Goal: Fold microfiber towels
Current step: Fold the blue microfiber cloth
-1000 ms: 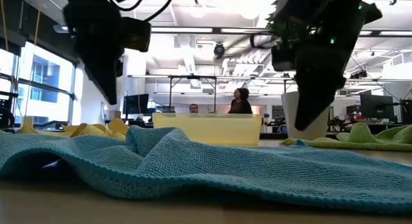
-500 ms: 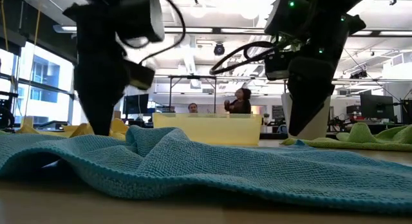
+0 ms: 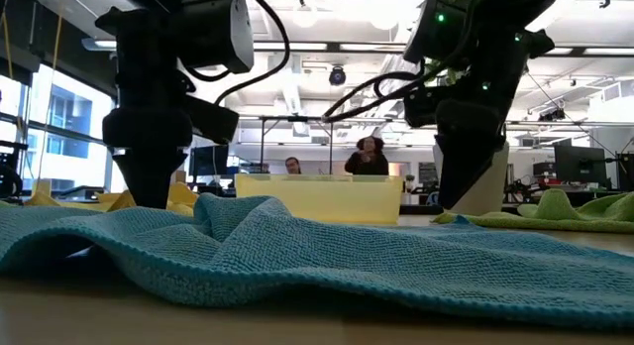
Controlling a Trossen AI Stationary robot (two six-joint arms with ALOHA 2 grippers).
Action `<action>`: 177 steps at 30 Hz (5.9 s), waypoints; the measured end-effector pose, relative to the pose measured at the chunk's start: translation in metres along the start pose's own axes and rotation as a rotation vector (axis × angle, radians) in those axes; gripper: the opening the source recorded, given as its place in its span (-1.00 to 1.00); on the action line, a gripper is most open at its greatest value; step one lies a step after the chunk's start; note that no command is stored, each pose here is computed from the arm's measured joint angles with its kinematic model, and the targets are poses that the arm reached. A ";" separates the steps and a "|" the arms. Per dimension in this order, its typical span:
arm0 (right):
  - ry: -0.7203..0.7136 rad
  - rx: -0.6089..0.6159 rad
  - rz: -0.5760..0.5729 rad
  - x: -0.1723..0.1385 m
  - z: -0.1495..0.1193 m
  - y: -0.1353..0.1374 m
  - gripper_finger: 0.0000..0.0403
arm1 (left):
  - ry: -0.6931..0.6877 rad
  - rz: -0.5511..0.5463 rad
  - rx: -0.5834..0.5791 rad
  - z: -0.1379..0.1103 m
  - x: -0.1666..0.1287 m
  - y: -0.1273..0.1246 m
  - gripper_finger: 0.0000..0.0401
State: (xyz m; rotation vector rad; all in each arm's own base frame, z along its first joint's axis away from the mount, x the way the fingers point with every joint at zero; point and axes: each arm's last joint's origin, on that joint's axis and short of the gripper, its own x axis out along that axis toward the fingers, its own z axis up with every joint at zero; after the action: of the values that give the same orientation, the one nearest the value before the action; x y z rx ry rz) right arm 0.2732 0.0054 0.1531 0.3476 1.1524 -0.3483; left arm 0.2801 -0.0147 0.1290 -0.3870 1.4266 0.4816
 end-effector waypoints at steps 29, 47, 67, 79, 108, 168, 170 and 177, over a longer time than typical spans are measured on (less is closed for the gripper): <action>-0.041 0.012 0.127 0.013 -0.013 0.005 -0.26 | 0.009 -0.002 0.027 0.000 0.001 0.000 -0.70; -0.039 -0.032 0.067 0.012 -0.019 0.008 -0.22 | 0.002 0.001 0.051 0.000 0.001 0.001 -0.70; -0.047 -0.083 0.002 0.000 -0.016 0.028 -0.99 | -0.011 0.147 0.123 0.010 -0.016 0.001 -0.80; -0.088 -0.213 -0.124 -0.055 0.017 0.036 -1.00 | 0.011 0.298 0.251 0.026 -0.062 0.001 -0.96; 0.051 -0.310 -0.351 -0.144 0.026 0.040 -1.00 | -0.074 0.378 0.308 0.042 -0.182 -0.009 -0.98; 0.014 -0.409 -0.386 -0.139 0.026 0.049 -1.00 | 0.059 0.353 0.189 0.004 -0.132 -0.035 -0.98; 0.046 -0.422 -0.409 -0.129 0.031 0.047 -1.00 | 0.049 0.374 0.196 0.002 -0.126 -0.035 -0.98; 0.109 -0.519 -0.458 -0.103 0.034 0.047 -1.00 | -0.046 0.344 0.207 0.000 -0.118 -0.047 -0.98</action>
State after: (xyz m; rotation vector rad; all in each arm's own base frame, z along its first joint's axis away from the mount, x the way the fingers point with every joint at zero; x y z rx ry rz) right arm 0.2841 0.0414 0.2648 -0.3630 1.3783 -0.4153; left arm 0.2959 -0.0648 0.2446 0.0383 1.4882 0.6082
